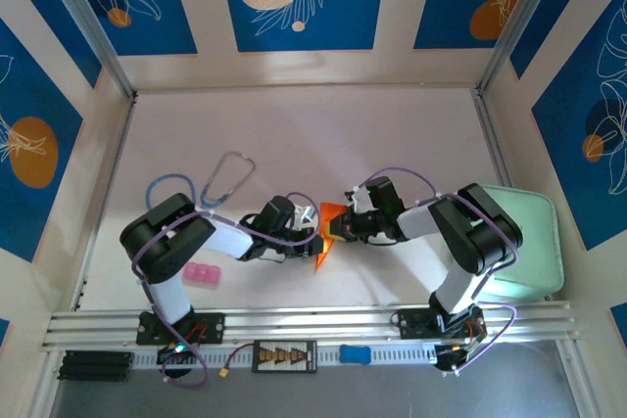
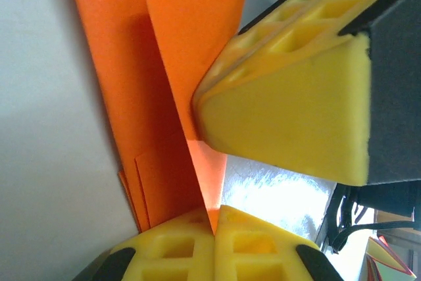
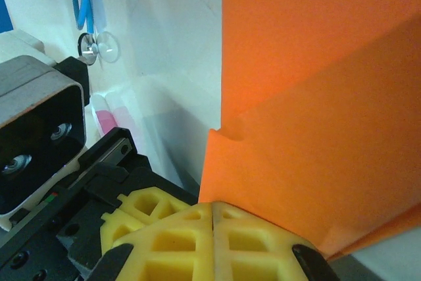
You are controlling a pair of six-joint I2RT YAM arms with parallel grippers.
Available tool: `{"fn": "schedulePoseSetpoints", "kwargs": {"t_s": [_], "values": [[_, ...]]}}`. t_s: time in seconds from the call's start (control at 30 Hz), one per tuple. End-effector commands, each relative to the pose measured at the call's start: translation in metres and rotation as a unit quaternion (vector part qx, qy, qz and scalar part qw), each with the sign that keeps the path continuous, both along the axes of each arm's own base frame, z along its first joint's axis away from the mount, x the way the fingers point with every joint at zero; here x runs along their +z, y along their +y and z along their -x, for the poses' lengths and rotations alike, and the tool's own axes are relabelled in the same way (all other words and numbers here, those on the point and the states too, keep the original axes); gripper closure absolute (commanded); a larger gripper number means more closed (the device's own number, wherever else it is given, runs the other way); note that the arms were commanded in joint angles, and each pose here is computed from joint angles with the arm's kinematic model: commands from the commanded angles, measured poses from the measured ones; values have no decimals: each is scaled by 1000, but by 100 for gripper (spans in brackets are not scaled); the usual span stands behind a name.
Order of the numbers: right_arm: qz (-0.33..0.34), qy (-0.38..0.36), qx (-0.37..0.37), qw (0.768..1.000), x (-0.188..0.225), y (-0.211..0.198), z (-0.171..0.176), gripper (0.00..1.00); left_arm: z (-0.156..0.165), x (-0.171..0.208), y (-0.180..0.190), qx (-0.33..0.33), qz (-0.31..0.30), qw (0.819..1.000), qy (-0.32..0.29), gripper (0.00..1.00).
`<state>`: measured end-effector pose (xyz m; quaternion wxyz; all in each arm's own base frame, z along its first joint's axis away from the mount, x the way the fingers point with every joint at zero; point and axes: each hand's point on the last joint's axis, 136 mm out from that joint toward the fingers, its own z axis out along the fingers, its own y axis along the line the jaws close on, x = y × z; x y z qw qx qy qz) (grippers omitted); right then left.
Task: Fold a paper plane with a square sheet of paper (pick it up from the middle)
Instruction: Fold the wing for the fifth time at the center of the table.
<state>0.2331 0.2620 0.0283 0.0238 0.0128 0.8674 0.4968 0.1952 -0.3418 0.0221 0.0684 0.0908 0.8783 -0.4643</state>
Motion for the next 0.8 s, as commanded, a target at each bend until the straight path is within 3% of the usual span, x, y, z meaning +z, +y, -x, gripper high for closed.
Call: {"fn": "schedulePoseSetpoints", "kwargs": {"t_s": [0.0,0.33,0.57,0.77], "values": [[-7,-7,8,1000,1,4,-4,97,18,-51,37,23,-89,994,65,100],[34,32,-17,999,-26,-7,-5,97,19,-52,39,22,-96,993,67,100],[57,51,-28,997,-38,-15,0,97,22,-27,27,-7,-54,997,52,87],[64,56,-28,996,-41,-16,1,97,29,-11,17,-30,-30,998,47,89]]}}
